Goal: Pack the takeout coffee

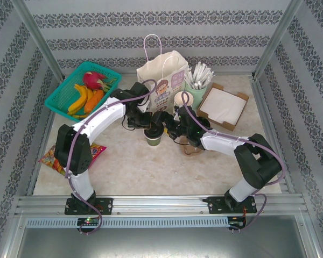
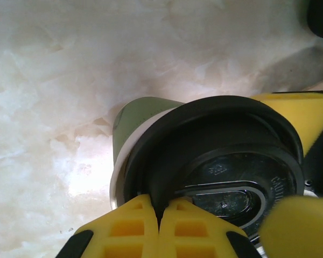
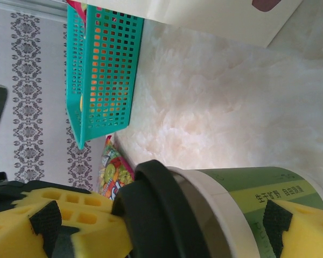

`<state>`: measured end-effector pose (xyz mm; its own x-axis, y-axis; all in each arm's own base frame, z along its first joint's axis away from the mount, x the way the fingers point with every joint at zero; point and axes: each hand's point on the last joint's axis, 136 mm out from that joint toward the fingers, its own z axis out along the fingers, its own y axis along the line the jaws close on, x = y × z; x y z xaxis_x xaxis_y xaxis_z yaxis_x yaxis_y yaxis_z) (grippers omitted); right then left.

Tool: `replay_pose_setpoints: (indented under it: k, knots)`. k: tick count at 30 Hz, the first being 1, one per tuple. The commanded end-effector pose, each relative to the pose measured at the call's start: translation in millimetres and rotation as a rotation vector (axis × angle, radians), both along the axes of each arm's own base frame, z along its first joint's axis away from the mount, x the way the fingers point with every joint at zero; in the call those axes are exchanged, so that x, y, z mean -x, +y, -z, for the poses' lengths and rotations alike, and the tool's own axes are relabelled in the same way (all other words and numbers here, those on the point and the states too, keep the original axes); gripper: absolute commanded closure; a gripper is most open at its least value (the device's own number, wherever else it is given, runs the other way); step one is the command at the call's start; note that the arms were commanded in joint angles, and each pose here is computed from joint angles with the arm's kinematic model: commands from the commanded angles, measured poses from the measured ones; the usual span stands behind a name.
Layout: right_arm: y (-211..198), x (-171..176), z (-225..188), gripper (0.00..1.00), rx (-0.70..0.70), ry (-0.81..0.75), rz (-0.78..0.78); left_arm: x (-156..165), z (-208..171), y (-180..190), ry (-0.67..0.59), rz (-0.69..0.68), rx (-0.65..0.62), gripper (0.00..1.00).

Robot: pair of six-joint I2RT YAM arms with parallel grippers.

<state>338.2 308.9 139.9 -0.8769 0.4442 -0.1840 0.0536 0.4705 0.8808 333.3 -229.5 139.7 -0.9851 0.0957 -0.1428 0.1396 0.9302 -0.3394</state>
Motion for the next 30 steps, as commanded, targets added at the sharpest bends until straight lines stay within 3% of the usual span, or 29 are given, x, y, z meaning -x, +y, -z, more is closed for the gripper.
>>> replay_pose_setpoints:
  k: [1, 11, 17, 24, 30]
  knots:
    - [8.7, -2.1, -12.2, 0.02, -0.032, -0.027, -0.009, -1.3, -5.2, -1.8, -0.018, 0.022, -0.02, 1.0]
    - [1.8, -1.7, -7.6, 0.02, -0.017, -0.019, 0.021, 1.8, -34.9, 7.9, -0.073, 0.014, -0.046, 1.0]
    - [1.2, -1.4, -8.0, 0.02, -0.014, -0.02, 0.023, 7.9, -17.3, 24.6, -0.026, 0.015, -0.151, 1.0]
    - [0.0, 0.1, -8.6, 0.02, -0.012, -0.024, 0.023, 3.8, -11.8, 5.2, -0.021, 0.021, -0.055, 1.0]
    - [0.5, 0.3, -7.2, 0.02, -0.014, -0.019, 0.021, 3.1, -4.0, 3.3, -0.006, 0.024, -0.058, 1.0]
